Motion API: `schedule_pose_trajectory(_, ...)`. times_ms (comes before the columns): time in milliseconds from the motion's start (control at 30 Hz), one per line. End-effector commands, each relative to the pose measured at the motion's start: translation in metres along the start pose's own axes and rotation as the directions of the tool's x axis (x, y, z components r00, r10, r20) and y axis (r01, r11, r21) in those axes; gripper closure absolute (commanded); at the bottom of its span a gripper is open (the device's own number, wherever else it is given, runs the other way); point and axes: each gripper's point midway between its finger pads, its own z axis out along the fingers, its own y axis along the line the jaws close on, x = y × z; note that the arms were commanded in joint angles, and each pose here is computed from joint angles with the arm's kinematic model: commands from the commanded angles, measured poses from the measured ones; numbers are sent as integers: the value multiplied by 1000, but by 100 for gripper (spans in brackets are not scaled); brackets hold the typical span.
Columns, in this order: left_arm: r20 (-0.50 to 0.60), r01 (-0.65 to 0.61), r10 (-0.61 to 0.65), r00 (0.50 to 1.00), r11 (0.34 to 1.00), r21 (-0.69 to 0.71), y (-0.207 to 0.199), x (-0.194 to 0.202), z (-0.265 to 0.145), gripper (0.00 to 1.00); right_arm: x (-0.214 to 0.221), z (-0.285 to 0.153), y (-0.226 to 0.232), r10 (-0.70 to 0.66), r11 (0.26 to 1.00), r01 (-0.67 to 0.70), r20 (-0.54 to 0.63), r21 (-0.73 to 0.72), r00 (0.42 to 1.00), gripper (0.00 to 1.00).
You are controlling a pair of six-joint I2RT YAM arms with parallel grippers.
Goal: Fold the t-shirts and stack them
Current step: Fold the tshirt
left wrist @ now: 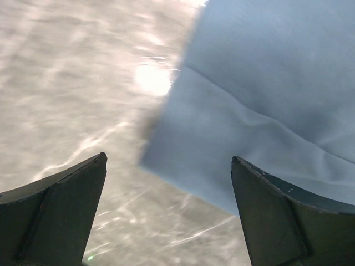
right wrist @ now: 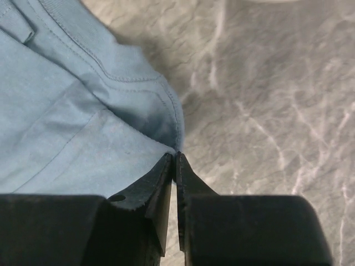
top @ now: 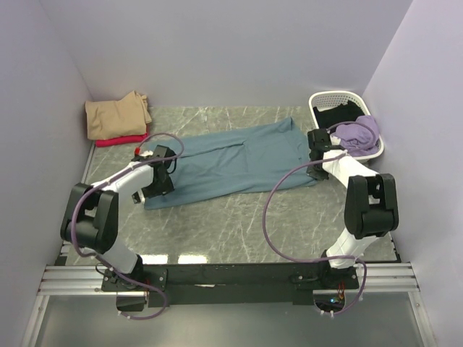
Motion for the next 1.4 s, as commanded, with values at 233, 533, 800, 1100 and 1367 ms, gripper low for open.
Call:
schedule_pose_trajectory(233, 164, 91, -80, 983, 994, -58, 27, -48, -43, 0, -43, -47, -8, 107, 993, -99, 140, -60, 984, 36)
schedule_pose_trajectory(533, 240, 7, -62, 969, 975, 221, -46, -107, -65, 1, -50, -54, 63, 133, 914, -104, 47, -392, 990, 23)
schedule_pose_trajectory(800, 259, -60, -24, 965, 948, 313, -120, -152, -43, 1, -63, -26, 109, 123, 870, -125, -35, -477, 992, 22)
schedule_pose_trajectory(1100, 199, -84, 26, 980, 953, 292, -140, -130, 5, 0, -64, 6, 131, 103, 868, -143, -111, -476, 989, 21)
schedule_pose_trajectory(1367, 112, -89, 68, 991, 976, 200, -121, -96, 30, 1, -57, 28, 138, 82, 888, -150, -173, -434, 982, 21)
